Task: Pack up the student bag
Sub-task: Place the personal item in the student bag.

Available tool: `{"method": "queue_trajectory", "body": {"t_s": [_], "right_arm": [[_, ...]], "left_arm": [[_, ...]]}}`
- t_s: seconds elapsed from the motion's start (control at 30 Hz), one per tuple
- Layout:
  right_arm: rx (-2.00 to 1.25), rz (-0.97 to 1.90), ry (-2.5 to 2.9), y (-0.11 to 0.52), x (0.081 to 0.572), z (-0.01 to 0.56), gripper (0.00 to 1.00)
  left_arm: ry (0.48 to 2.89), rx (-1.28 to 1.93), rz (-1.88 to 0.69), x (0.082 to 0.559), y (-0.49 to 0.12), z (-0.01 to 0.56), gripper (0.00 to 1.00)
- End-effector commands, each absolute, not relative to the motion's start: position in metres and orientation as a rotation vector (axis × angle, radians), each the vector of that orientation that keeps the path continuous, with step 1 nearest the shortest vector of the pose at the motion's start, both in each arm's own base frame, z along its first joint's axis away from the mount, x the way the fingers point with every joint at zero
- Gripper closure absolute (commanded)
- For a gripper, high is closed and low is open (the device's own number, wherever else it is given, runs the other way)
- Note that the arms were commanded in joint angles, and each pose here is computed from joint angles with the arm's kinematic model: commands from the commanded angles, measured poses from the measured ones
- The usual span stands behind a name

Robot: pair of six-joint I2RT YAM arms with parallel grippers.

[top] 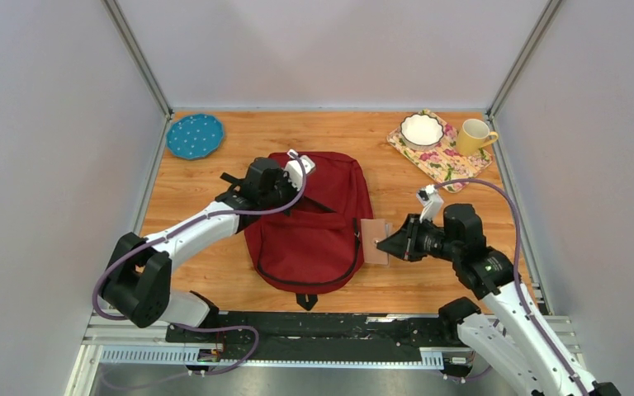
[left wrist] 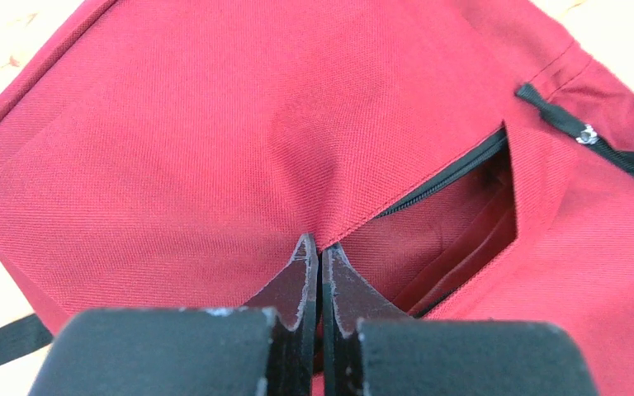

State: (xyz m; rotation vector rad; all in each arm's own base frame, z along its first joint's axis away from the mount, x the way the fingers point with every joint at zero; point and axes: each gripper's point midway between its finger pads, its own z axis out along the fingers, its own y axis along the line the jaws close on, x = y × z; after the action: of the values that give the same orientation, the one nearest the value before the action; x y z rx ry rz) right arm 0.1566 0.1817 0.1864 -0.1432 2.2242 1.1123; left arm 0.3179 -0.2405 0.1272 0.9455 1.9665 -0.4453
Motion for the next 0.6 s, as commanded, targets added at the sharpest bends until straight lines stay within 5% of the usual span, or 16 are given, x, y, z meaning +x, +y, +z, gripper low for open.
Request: {"method": "queue_trajectory", "body": {"t_s": [0.0,0.57], "right_arm": [[-0.193,0.961,2.131,0.188,0.183,0.211,1.00],[-0.469,0.646,1.693,0.234,0.217,0.273,1.00]], "left_arm": [[1.929,0.858,-0.660,0.306,-0.267,0.176,1.00],[2.047,0.502,-0.953,0.266,-0.288,0.218,1.00]]}}
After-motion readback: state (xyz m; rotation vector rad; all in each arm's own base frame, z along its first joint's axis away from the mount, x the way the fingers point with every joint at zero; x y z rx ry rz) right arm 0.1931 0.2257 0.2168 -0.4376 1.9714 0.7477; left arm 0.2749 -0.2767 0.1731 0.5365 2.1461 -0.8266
